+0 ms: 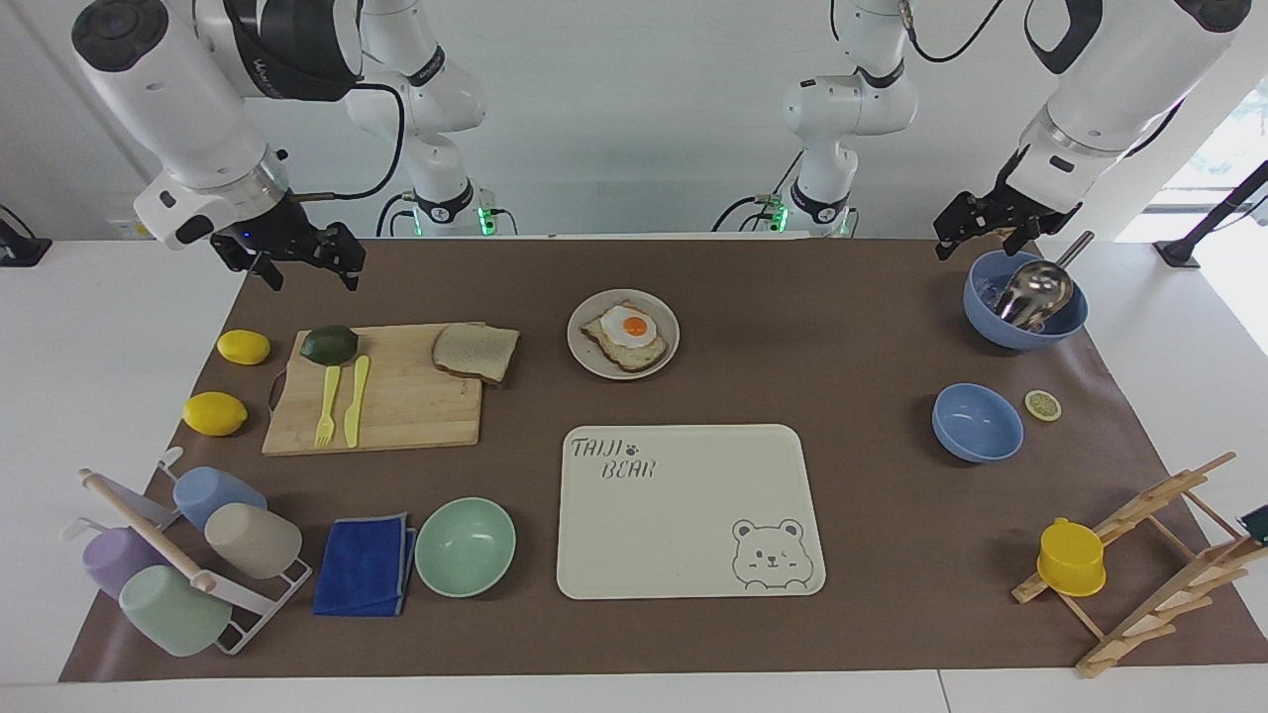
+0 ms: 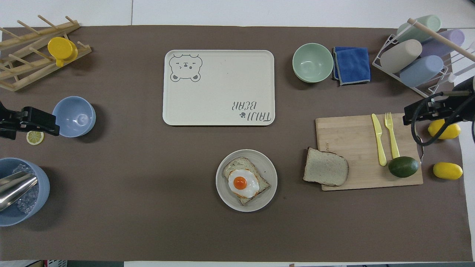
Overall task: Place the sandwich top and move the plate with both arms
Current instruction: 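Move the right gripper toward the bread slice on the cutting board, then grasp the bread slice with the right gripper and lift it, then lower the bread slice onto the egg toast with the right gripper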
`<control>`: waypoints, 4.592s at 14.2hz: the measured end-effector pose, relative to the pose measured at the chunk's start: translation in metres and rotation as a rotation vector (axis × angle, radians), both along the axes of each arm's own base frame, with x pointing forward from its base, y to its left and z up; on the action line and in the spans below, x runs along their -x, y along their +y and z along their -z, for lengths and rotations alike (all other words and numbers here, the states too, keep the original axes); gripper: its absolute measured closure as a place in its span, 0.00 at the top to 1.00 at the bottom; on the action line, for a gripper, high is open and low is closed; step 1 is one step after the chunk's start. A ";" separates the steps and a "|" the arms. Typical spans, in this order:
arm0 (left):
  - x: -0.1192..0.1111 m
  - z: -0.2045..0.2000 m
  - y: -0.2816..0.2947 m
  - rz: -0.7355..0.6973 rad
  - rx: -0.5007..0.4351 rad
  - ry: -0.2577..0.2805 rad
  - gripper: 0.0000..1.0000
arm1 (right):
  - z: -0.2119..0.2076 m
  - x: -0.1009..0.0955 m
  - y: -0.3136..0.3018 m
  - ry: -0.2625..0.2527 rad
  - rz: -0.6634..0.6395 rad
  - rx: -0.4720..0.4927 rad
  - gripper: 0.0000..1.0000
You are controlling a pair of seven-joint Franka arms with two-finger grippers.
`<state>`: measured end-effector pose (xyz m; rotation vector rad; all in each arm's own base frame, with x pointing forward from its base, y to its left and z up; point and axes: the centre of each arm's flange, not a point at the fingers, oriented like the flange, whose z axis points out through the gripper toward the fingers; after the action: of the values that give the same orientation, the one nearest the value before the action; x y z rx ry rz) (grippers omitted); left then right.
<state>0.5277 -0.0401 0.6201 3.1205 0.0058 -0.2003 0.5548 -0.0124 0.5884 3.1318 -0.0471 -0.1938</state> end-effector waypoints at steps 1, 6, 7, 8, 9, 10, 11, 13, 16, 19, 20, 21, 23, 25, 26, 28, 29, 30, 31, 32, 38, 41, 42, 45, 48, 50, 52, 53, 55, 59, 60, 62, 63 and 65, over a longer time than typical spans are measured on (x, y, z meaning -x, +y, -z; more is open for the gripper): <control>0.000 0.000 0.000 0.000 0.000 0.000 1.00 | 0.000 0.000 0.000 0.000 0.000 0.000 1.00; 0.000 0.000 0.000 0.000 0.000 0.000 1.00 | -0.017 0.007 0.003 -0.030 0.042 0.004 1.00; 0.000 0.000 0.000 0.000 0.000 0.000 1.00 | -0.021 0.009 0.005 -0.039 0.051 0.004 1.00; 0.000 0.000 0.000 0.000 0.000 0.000 1.00 | -0.024 0.011 0.006 -0.041 0.055 0.004 1.00; 0.000 0.000 0.000 0.000 0.000 0.000 1.00 | -0.025 0.013 0.005 -0.038 0.057 0.004 1.00; 0.000 0.000 0.000 0.000 0.000 0.000 1.00 | -0.025 0.014 0.008 -0.037 0.047 0.003 1.00; 0.000 0.000 0.000 0.000 0.000 0.000 1.00 | -0.023 0.014 0.016 -0.036 0.026 0.002 1.00; 0.000 0.000 0.000 0.000 0.000 0.000 1.00 | -0.011 0.015 0.050 -0.029 -0.032 0.001 1.00; 0.000 0.000 0.000 0.000 0.000 0.000 1.00 | 0.029 0.014 0.135 -0.009 -0.064 0.099 1.00; 0.000 0.000 0.000 0.000 0.000 0.000 1.00 | 0.118 0.008 0.237 -0.007 -0.050 0.275 1.00; 0.000 0.000 0.000 0.000 0.000 0.000 1.00 | 0.149 0.004 0.250 0.016 -0.048 0.306 1.00; 0.000 0.000 0.000 0.000 0.000 0.000 1.00 | 0.178 0.001 0.257 0.049 -0.049 0.332 1.00; 0.000 0.000 0.000 0.000 0.000 0.000 1.00 | 0.228 0.000 0.264 0.111 -0.034 0.378 1.00; 0.000 0.000 0.000 0.000 0.000 0.000 1.00 | 0.263 0.001 0.263 0.145 -0.034 0.434 1.00; 0.000 0.000 0.000 0.000 0.000 0.000 1.00 | 0.275 0.004 0.260 0.153 -0.038 0.447 1.00; 0.000 0.000 0.000 0.000 0.000 0.000 1.00 | 0.293 0.013 0.253 0.164 -0.056 0.470 1.00; 0.000 0.000 0.000 0.000 0.000 0.000 1.00 | 0.299 0.018 0.249 0.172 -0.063 0.482 1.00; 0.000 0.000 0.000 0.000 0.000 0.000 1.00 | 0.303 0.023 0.245 0.183 -0.067 0.491 1.00; 0.000 0.000 0.000 0.000 0.000 0.000 1.00 | 0.305 0.028 0.243 0.192 -0.069 0.496 1.00; 0.000 0.000 0.000 0.000 0.000 0.000 1.00 | 0.306 0.032 0.241 0.198 -0.070 0.498 1.00; 0.000 0.000 0.000 0.000 0.000 0.000 1.00 | 0.311 0.044 0.235 0.221 -0.075 0.507 0.96; 0.000 0.000 0.000 0.000 0.000 0.000 1.00 | 0.316 0.049 0.233 0.230 -0.078 0.511 0.79; 0.000 0.000 0.000 0.000 0.000 0.000 1.00 | 0.316 0.049 0.233 0.231 -0.080 0.511 0.67; 0.000 0.000 0.000 0.000 0.000 0.000 1.00 | 0.306 0.051 0.239 0.220 -0.088 0.504 0.35; 0.000 0.000 0.000 0.000 0.000 0.000 1.00 | 0.284 0.051 0.259 0.213 -0.142 0.492 0.22; 0.000 0.000 0.000 0.000 0.000 0.000 1.00 | 0.251 0.047 0.286 0.187 -0.201 0.466 0.16; 0.000 0.000 0.000 0.000 0.000 0.000 1.00 | 0.205 0.053 0.329 0.141 -0.263 0.432 0.09; 0.000 0.000 0.000 0.000 0.000 0.000 1.00 | 0.184 0.063 0.358 0.114 -0.303 0.413 0.08; 0.000 0.000 0.000 0.000 0.000 0.000 1.00 | 0.160 0.097 0.416 0.047 -0.345 0.391 0.08; 0.000 0.000 0.000 0.000 0.000 0.000 1.00 | 0.199 0.152 0.489 -0.005 -0.364 0.398 0.08; 0.000 0.000 0.000 0.000 0.000 0.000 1.00 | 0.214 0.154 0.492 0.001 -0.369 0.405 0.08; 0.000 0.000 0.000 0.000 0.000 0.000 1.00 | 0.223 0.147 0.488 0.001 -0.363 0.408 0.08; 0.000 0.000 0.000 0.000 0.000 0.000 1.00 | 0.222 0.145 0.486 -0.003 -0.361 0.410 0.08; 0.000 0.000 0.000 0.000 0.000 0.000 1.00 | 0.228 0.146 0.485 -0.037 -0.380 0.417 0.08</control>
<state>0.5277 -0.0401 0.6200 3.1205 0.0059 -0.2007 0.4089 0.4730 0.3608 2.6629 0.4428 -0.1038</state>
